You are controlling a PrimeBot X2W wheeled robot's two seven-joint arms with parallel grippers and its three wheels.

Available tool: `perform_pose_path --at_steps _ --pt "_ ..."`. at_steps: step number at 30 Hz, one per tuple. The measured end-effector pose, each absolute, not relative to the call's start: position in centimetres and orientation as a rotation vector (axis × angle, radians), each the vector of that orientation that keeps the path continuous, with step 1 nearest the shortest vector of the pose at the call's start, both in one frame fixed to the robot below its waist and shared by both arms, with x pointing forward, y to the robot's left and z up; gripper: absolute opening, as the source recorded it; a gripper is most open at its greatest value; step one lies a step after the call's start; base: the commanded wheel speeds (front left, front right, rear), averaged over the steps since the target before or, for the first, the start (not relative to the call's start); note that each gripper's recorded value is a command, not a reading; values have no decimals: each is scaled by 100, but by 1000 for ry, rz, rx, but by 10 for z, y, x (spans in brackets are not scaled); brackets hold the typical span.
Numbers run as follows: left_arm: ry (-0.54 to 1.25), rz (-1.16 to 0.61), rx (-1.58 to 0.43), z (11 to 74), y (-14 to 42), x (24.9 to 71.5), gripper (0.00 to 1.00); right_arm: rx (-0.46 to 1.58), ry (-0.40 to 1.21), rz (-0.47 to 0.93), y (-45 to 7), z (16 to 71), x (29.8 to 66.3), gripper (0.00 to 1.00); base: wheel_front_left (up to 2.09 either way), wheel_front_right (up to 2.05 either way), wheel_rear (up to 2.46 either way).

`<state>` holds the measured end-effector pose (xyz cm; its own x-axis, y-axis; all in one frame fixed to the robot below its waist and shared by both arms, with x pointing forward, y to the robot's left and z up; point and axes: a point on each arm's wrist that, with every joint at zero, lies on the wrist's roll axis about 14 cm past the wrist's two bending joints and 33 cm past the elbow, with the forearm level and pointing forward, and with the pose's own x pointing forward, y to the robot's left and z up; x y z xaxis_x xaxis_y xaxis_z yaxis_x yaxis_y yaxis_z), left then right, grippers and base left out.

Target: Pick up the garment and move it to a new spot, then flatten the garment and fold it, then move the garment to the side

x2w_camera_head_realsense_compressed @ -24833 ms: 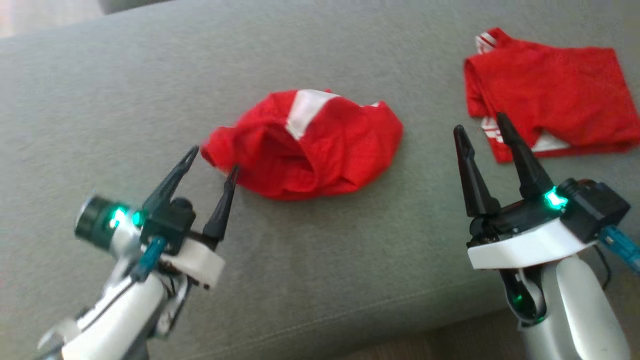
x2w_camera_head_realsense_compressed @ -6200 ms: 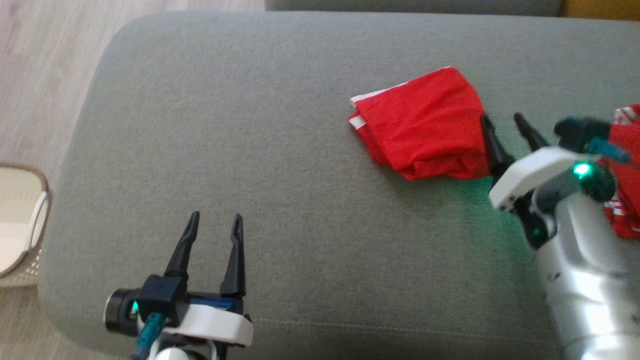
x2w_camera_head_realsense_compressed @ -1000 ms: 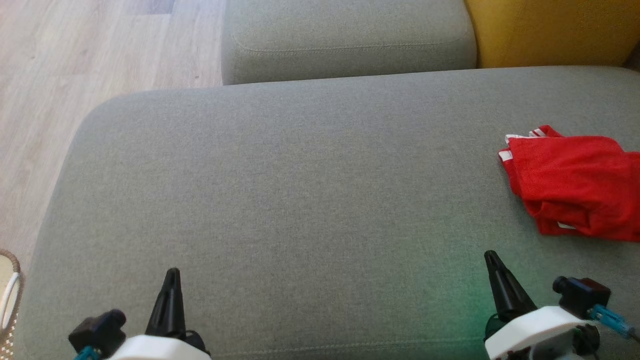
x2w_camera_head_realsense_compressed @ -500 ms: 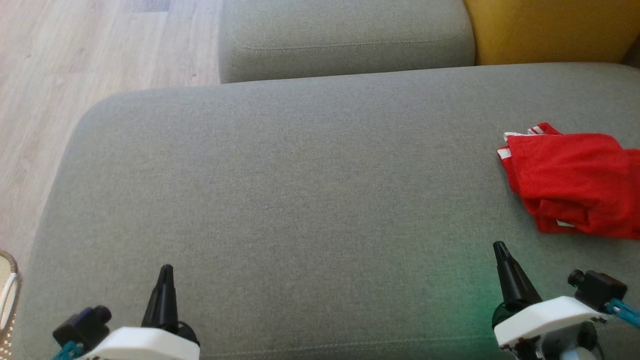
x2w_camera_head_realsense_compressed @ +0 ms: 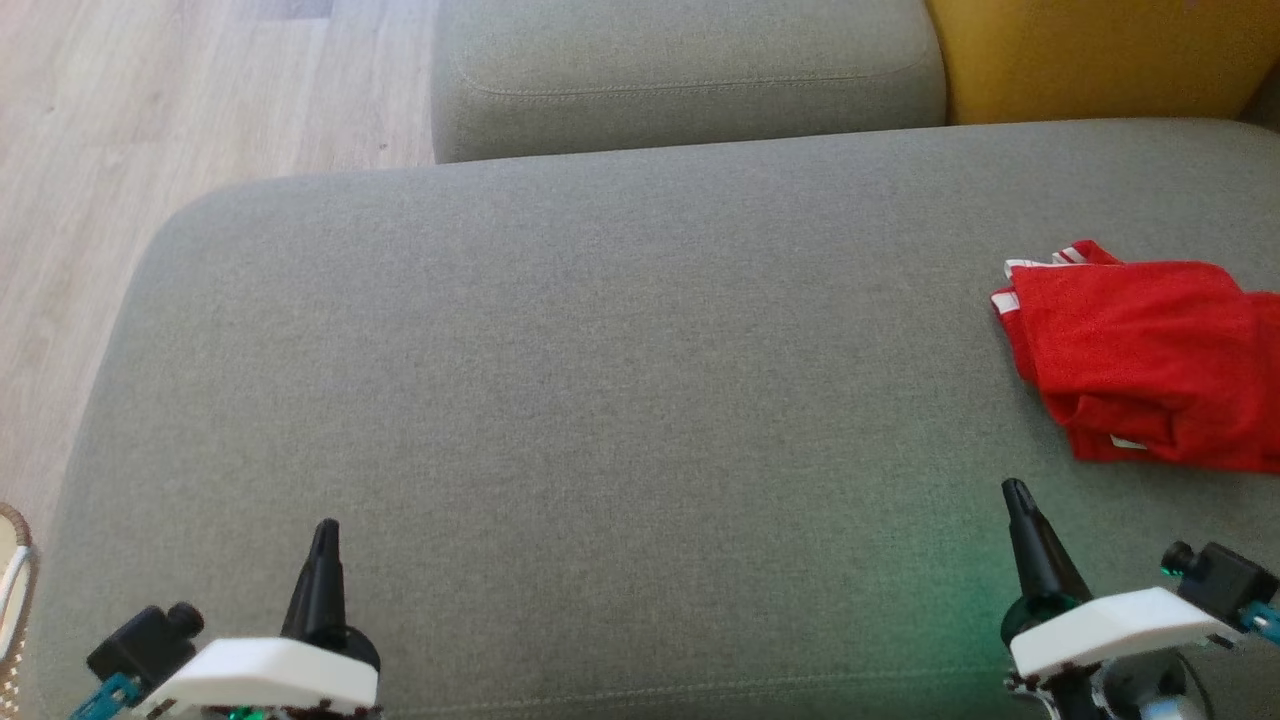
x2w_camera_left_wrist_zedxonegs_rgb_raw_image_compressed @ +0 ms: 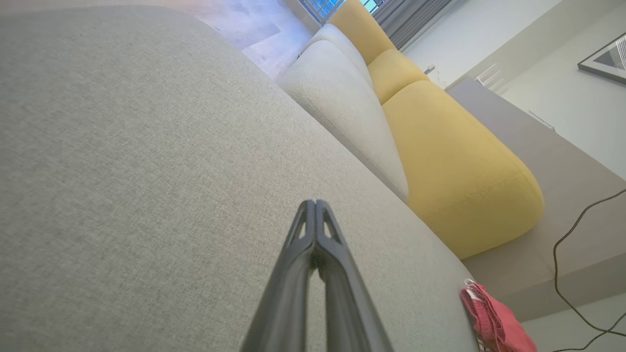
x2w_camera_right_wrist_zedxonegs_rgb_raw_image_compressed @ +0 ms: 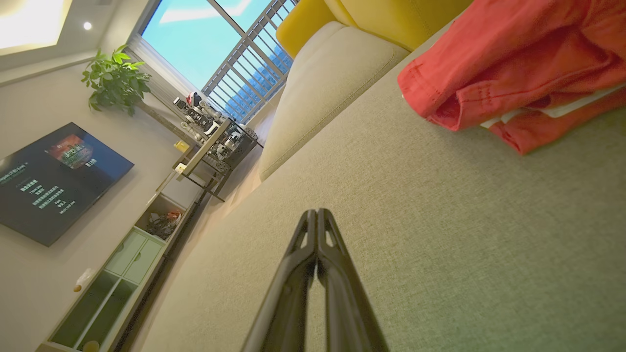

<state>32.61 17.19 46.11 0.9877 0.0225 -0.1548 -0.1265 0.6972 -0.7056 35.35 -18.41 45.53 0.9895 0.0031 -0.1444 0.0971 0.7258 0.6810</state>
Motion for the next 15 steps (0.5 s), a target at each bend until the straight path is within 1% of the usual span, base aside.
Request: perform_pose_path --at_steps 15 --pt "147 86 -958 461 174 336 0 926 130 -78 -190 458 358 0 0 0 0"
